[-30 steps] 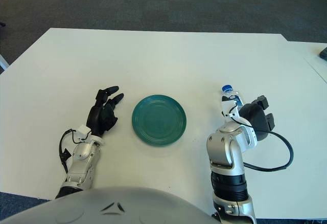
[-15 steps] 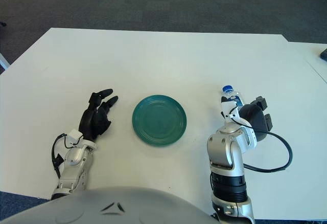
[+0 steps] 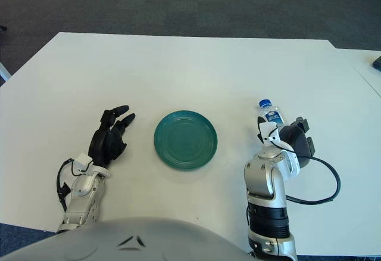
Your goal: Put the bottle into the plate.
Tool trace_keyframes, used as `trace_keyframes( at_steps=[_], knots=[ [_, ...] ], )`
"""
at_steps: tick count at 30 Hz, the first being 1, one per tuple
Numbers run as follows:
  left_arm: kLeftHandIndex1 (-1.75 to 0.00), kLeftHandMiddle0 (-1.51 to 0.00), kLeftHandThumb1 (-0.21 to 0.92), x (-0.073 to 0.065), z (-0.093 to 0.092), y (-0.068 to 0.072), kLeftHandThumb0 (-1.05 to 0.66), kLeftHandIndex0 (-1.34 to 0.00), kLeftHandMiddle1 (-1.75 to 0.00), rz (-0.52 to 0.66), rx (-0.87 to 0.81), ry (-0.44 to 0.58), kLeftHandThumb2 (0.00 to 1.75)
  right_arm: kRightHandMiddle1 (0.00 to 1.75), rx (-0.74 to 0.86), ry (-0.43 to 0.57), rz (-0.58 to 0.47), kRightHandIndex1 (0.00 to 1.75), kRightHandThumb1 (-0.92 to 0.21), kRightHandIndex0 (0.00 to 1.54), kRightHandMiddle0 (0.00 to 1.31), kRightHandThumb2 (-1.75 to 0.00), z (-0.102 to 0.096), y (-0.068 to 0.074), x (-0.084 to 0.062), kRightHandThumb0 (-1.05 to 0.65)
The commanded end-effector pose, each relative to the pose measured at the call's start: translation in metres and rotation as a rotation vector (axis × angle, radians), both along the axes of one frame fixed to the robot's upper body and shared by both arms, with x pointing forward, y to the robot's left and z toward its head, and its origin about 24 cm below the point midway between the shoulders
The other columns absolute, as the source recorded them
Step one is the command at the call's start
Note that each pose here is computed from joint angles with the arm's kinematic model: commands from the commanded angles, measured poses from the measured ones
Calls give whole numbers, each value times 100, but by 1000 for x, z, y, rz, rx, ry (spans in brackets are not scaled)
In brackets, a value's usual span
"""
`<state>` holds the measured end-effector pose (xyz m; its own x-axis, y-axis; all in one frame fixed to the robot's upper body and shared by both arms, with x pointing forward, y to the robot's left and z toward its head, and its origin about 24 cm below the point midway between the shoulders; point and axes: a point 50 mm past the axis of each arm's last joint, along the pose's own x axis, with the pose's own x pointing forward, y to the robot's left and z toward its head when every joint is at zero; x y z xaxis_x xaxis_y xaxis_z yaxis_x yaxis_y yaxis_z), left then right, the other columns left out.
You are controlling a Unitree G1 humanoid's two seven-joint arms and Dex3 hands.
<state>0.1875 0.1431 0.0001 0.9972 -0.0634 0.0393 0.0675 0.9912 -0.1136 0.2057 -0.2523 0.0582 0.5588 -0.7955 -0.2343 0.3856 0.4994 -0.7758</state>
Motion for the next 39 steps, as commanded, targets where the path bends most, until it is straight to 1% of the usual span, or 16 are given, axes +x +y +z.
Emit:
trace_keyframes(
  at_steps=[1,6,12,19,26,29,30,36,39],
  knots=[
    [-106,-35,92,-13,-16,3,-56,0,-46,-6,6,107,90,29,-8,19,7,0,-92,6,0,-59,-1,-7,3,-105],
    [-106,-35,92,-16,-15,2,-56,0,-46,-6,6,105,90,27,-19,48,4,0,-92,6,0,-58,-3,-9,3,-105],
    [-106,-35,92,-21,-13,2,-56,0,-46,-6,6,105,90,24,-13,87,10,0,-92,6,0,-57,-12,-13,3,-105],
    [-106,-35,92,-26,-11,0,-56,0,-46,-7,5,105,90,17,-3,131,11,0,-92,4,0,-54,-26,-25,7,-105],
    [-106,-35,92,-29,-10,-1,-56,0,-46,-7,5,105,90,12,-31,167,26,0,-92,3,0,-54,-31,-32,8,-105],
    [-106,-35,92,-30,-10,-1,-56,0,-46,-7,4,106,90,12,-47,181,33,0,-92,4,0,-54,-32,-34,7,-105],
    [-106,-35,92,-31,-10,-2,-56,0,-46,-8,4,106,90,12,-60,194,38,0,-92,4,0,-54,-33,-37,7,-105],
    [-106,-35,92,-33,-9,-4,-56,0,-46,-8,4,106,90,16,-92,232,52,1,-92,6,0,-57,-35,-44,6,-105],
    [-106,-35,92,-34,-9,-7,-56,0,-46,-9,3,106,90,18,-106,266,52,2,-92,7,0,-58,-38,-49,5,-105]
  ],
)
